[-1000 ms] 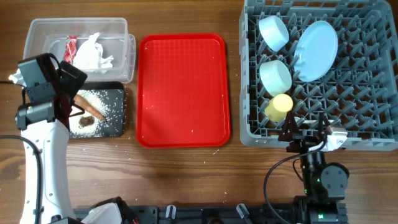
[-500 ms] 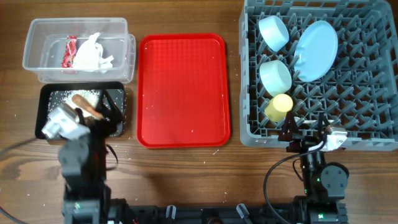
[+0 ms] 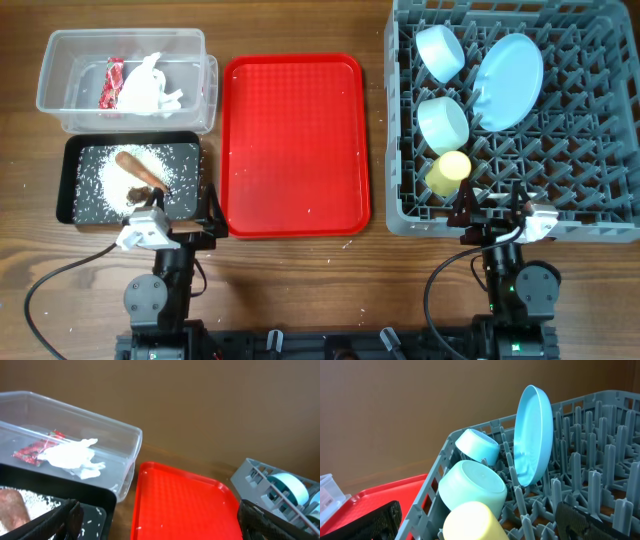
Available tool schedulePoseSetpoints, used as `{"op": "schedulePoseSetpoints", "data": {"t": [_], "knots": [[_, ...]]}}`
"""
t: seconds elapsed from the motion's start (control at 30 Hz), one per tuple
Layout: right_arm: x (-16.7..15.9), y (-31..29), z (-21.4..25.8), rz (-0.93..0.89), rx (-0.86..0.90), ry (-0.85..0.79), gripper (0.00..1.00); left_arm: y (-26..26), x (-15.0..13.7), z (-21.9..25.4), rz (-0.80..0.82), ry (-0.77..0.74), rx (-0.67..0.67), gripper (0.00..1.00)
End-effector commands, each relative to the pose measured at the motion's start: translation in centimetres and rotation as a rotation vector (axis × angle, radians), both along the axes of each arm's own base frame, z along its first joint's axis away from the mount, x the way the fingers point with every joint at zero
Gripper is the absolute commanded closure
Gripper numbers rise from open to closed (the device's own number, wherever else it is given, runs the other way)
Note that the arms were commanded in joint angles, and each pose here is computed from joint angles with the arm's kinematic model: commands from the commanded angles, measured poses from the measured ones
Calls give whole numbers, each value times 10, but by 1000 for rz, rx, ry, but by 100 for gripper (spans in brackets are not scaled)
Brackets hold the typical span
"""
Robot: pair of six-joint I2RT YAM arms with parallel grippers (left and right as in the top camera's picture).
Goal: Sort waste into correct bins and load items into the dishwasher rack
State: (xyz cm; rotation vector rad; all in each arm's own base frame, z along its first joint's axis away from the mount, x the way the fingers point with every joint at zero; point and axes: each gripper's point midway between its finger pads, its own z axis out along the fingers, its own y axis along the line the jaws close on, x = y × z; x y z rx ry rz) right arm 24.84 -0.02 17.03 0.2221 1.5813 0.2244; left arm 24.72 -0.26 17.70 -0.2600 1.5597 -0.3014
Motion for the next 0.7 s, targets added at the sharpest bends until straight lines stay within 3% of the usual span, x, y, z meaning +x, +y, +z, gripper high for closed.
{"op": "schedulePoseSetpoints", "data": {"t": [0.0,0.67], "knots": [[0,-4,1,-22,8,-4,0,-4,-1,-8,-21,22,24,0],[0,-4,1,-22,8,-4,0,-4,-1,-19,-21,66,18,0]]}}
